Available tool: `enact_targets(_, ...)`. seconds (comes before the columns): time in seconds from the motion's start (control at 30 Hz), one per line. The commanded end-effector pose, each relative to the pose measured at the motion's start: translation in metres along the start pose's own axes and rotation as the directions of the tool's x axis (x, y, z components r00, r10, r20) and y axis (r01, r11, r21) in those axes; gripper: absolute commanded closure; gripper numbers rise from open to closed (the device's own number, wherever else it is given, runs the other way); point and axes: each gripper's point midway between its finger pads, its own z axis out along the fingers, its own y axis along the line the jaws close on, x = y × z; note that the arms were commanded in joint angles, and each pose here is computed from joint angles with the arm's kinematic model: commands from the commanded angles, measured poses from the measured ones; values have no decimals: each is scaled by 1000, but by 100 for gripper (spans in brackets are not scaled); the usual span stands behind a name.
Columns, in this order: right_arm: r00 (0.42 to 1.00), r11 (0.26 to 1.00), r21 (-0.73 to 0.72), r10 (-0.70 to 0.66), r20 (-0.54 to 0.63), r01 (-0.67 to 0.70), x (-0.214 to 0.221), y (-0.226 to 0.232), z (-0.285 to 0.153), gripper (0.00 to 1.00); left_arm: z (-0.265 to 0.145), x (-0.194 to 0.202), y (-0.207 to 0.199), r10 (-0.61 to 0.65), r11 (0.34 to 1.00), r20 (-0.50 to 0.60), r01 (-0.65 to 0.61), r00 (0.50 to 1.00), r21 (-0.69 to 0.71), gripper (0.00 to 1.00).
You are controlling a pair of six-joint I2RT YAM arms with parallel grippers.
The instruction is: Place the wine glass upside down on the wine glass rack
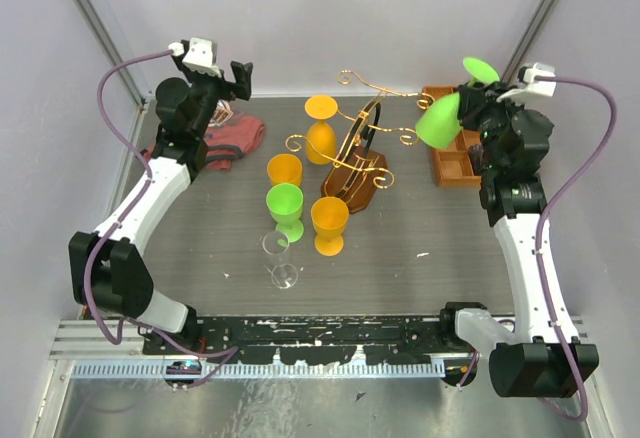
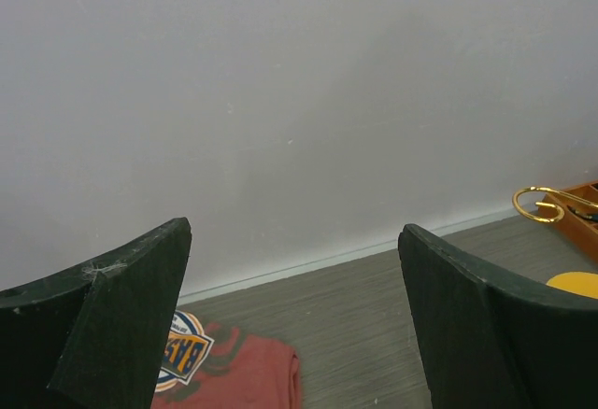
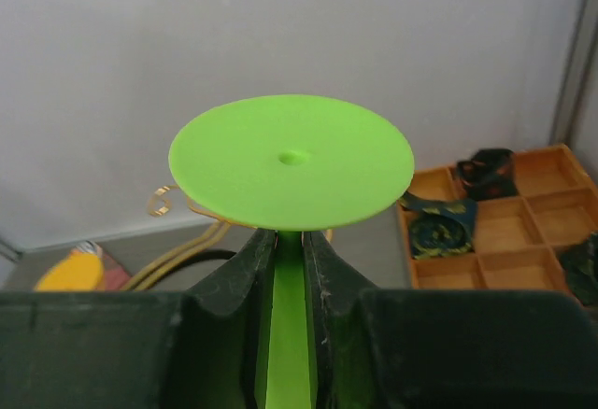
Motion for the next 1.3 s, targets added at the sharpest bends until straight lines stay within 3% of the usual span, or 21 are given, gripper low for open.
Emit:
enact_targets(0.0,981,975,121,-192,36,186,-5,-29,-16,99,6,-5,8,-55,998,11,55,998,-14,1)
enact_targets(0.23,961,954,127,-276,8,273,38,-50,-22,99,12,4,11,-70,997,16,70,997,-10,1)
enact_targets(0.7,951,944,-134,-290,105,303,97,-30,0,99,10,13,31,-62,997,18,63,998,-52,1)
enact_targets(0.97,937,897,-279,-349,28,342,128,-19,21,99,11,21,44,-56,995,17,57,998,-82,1)
enact_targets(1.27,931,885,-310,-366,-4,347,144,-22,34,99,15,27,52,-48,993,18,50,999,-104,0)
